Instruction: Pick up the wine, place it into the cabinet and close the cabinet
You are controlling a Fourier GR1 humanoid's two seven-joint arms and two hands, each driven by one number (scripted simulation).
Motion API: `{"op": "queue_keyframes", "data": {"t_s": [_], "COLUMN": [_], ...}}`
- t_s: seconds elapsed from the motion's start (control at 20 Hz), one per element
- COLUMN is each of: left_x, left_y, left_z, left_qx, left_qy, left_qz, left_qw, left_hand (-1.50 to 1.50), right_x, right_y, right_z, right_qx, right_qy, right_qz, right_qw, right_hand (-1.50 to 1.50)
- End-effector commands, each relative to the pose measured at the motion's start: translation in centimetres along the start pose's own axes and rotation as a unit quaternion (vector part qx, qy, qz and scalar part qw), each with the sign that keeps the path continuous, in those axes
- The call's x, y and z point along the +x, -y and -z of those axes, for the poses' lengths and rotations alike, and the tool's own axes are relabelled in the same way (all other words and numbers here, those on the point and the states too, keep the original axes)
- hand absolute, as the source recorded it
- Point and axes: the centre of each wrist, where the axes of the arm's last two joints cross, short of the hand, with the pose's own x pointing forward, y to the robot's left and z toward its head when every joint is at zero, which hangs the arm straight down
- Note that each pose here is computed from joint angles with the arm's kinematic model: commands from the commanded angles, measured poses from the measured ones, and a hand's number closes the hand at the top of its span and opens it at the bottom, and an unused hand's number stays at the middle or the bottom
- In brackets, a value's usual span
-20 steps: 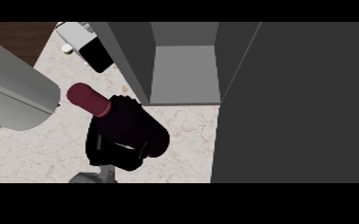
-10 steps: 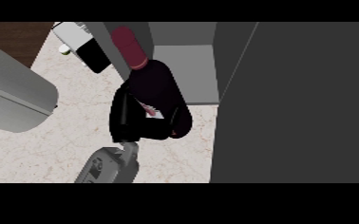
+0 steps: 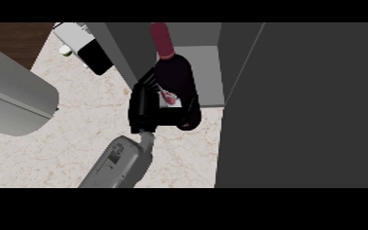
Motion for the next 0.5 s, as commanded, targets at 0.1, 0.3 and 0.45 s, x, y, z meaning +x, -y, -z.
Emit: {"op": "queue_keyframes", "data": {"t_s": [0.1,0.3,0.45], "left_x": [-2.2,-5.4,-5.4], "left_y": [1.5,0.3,-0.4], "left_z": [1.0,-0.5,0.7], "left_qx": [0.015,0.017,0.022], "left_qy": [-0.013,-0.013,-0.026], "left_qz": [0.024,0.035,0.014], "left_qw": [0.9995,0.9991,0.9993], "left_hand": [1.5,1.5,1.5], "right_x": [3.3,3.2,4.4], "right_y": [-0.2,-0.2,-0.2], "right_z": [-2.3,-1.6,-3.1], "right_qx": [0.022,0.021,0.026], "right_qy": [0.025,0.036,0.03], "right_qz": [0.045,0.052,0.038], "right_qw": [0.998,0.998,0.998], "right_hand": [-1.5,-1.5,-1.5]}}
